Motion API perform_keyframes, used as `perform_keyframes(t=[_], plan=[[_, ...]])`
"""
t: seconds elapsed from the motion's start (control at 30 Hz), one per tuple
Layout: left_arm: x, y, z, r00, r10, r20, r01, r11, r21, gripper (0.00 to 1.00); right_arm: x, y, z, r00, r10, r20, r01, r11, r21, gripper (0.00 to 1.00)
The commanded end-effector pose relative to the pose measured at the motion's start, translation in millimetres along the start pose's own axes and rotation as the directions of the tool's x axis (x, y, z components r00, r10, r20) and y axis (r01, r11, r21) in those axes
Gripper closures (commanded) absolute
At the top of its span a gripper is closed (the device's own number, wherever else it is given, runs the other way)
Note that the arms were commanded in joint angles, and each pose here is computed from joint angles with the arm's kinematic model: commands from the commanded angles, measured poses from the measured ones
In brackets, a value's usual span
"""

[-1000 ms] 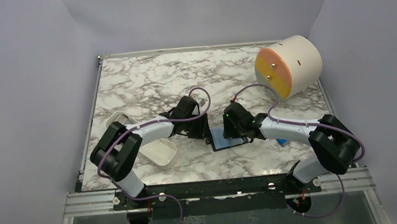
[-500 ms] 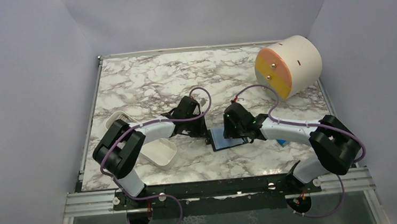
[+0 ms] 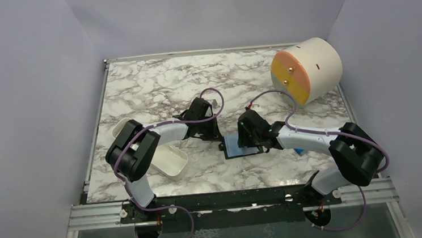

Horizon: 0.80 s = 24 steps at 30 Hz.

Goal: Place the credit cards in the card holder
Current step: Open the card holder at the center of the board.

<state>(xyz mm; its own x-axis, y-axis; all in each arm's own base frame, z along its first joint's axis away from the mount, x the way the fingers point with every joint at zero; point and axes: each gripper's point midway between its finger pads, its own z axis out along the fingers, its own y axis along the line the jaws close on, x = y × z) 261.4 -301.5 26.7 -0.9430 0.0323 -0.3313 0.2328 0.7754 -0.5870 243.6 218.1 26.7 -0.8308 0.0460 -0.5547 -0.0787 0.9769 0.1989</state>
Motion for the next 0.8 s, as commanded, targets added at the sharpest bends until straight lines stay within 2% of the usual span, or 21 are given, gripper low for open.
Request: perform_keyframes(t=[0.0,0.2,0.6,0.63,0.77], plan=[[-7.8,1.8,0.7,1.0,0.025,0.016,-0.025,1.0,-0.013,1.0,-1.4,1.3,-4.0,0.998,-0.055,-0.002,0.055,0.998,-0.006,0.46],[-11.5,-3.9,-1.1,1.0,0.024,0.014,-0.024,1.0,0.003,1.0,-14.2,14.0,-14.1,0.993,-0.117,0.027,0.119,0.991,-0.068,0.42],[-27.2,-10.1,-2.9,0.999,0.021,0.046,-0.021,1.0,0.003,1.0,-21.2,33.5,-13.9,0.984,-0.178,0.029,0.181,0.973,-0.147,0.49],[-29.3,-14.9,-6.0,0.998,0.021,0.055,-0.023,0.999,0.028,0.96,-19.6,33.5,-12.5,0.984,-0.179,0.026,0.181,0.972,-0.148,0.49],[-43.5,-18.6,-18.3,0.995,0.009,0.104,-0.014,0.999,0.044,0.68,-13.8,29.9,-7.1,0.984,-0.179,0.01,0.179,0.974,-0.136,0.49]])
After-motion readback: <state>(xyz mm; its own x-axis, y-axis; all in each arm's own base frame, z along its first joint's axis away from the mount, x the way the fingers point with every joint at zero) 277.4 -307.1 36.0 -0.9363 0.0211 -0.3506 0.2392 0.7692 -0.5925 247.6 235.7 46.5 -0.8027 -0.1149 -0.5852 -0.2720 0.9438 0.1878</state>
